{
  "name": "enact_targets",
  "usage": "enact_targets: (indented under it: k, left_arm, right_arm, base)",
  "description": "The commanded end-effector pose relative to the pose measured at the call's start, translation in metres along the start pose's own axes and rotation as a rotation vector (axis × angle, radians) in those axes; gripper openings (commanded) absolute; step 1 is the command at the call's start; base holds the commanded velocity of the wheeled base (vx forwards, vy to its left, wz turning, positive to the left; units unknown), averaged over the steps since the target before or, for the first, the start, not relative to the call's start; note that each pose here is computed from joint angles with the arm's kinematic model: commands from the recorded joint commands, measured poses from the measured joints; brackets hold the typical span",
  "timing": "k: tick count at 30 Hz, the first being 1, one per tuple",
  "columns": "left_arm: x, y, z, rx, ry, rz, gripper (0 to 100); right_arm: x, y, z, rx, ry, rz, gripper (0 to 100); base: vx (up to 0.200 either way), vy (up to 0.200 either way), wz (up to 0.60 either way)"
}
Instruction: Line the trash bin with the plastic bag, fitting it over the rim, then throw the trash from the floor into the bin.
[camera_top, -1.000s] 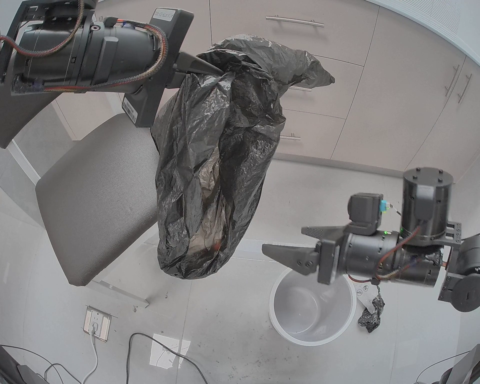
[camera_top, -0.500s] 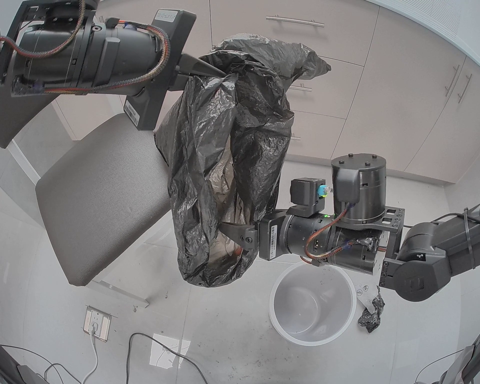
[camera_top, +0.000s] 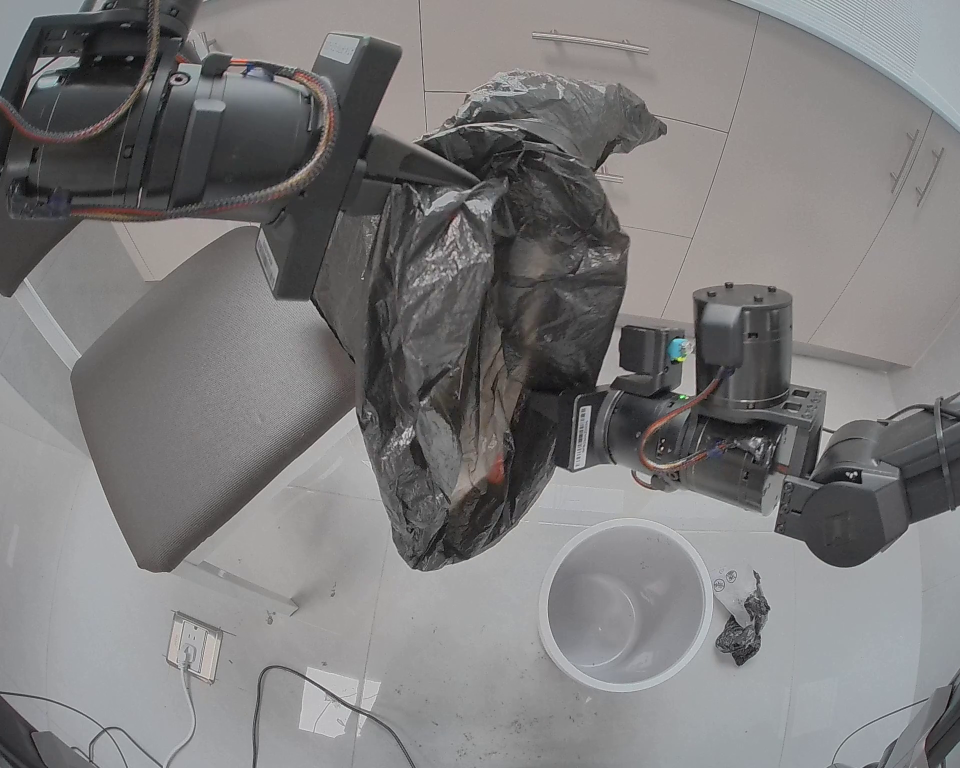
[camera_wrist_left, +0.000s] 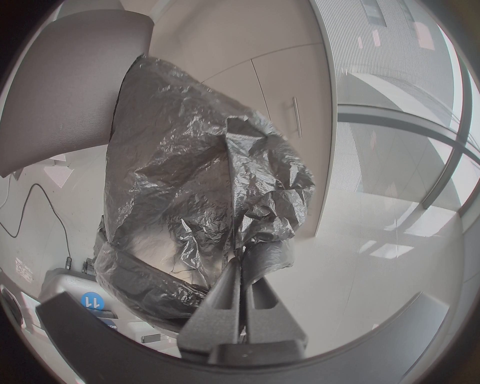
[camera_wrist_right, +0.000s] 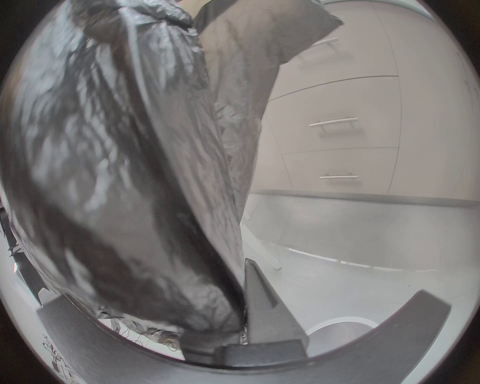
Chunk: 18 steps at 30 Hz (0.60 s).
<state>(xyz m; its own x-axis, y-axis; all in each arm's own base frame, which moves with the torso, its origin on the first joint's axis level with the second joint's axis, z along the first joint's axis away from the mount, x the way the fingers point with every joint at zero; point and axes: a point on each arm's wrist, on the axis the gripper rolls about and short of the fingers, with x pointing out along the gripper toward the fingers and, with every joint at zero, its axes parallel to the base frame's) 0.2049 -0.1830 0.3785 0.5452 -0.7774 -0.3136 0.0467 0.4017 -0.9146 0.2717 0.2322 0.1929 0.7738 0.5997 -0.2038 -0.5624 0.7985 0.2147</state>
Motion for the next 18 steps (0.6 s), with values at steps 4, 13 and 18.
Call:
enact_targets:
  k: [4,13,18]
  left_arm:
    - [0.010,0.018,-0.006,0.112,0.059,0.060,0]
    - [0.051,0.052,-0.017,0.240,0.107,0.133,0]
    - [0.078,0.065,-0.027,0.278,0.121,0.130,0]
  right_arm:
    - [-0.048,-0.024,0.029,0.014,-0.074,-0.070,0]
    - [-0.139,-0.048,0.044,0.050,-0.073,-0.200,0]
    - [-0.178,-0.041,0.044,0.051,-0.069,-0.199,0]
  base:
    - [0.000,0.000,0.00]
    - [0.000,0.000,0.00]
    - [0.000,0.000,0.00]
